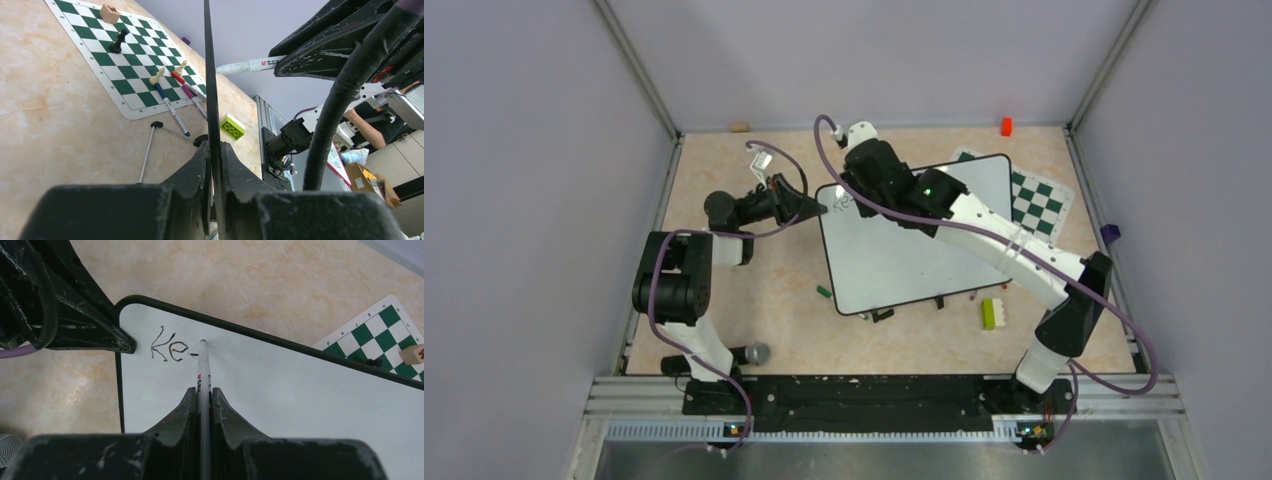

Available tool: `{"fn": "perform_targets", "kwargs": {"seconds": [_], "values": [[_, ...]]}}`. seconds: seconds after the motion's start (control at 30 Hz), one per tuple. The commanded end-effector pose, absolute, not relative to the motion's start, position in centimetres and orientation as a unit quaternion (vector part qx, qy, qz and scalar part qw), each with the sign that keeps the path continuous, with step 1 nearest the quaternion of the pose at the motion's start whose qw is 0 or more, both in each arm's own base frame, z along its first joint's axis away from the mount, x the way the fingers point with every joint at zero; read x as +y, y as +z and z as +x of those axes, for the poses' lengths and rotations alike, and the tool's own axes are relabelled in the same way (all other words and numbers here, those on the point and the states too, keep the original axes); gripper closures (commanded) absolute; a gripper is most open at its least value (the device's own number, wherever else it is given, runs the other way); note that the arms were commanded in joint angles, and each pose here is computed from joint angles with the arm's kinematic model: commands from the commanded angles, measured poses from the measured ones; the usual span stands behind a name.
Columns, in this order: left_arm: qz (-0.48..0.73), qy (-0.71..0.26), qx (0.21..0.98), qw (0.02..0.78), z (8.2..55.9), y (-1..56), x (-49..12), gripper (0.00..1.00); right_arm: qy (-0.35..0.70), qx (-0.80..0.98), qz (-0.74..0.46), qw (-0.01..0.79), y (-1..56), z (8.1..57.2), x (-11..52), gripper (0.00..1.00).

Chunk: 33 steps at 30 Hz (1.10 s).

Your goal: Write a sentence on the whiteboard

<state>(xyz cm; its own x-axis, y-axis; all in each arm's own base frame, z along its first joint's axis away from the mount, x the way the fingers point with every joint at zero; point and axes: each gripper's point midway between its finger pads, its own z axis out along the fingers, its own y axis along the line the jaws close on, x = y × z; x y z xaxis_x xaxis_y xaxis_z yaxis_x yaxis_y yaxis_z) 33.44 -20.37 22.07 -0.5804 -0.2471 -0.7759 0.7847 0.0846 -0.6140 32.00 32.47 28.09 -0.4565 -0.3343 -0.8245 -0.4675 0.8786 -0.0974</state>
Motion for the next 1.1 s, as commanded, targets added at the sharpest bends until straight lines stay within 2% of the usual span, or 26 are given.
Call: {"fn": "perform_targets", "kwargs": {"seconds": [0.0, 0.33, 0.73, 1.07], "values": [[0.266, -0.626, 0.591, 0.434, 32.6, 22.9, -20.4, 0.93, 0.079, 0.842, -0.235, 0.480, 29.3, 32.6, 33.2, 1.00], [0.266, -0.626, 0.591, 0.433, 32.6, 22.9, -20.4, 0.92, 0.109, 0.844, -0.258, 0.457, 28.7, 31.2, 33.8, 1.00], [0.265, -0.626, 0.592, 0.433, 32.6, 22.9, -20.4, 0.92, 0.082, 0.863, -0.271, 0.419, 26.8, 30.1, 32.4, 1.00], [0.265, -0.626, 0.592, 0.432, 32.6, 22.9, -20.4, 0.92, 0.077, 0.856, -0.257, 0.442, 28.6, 30.6, 31.8, 1.00]]}}
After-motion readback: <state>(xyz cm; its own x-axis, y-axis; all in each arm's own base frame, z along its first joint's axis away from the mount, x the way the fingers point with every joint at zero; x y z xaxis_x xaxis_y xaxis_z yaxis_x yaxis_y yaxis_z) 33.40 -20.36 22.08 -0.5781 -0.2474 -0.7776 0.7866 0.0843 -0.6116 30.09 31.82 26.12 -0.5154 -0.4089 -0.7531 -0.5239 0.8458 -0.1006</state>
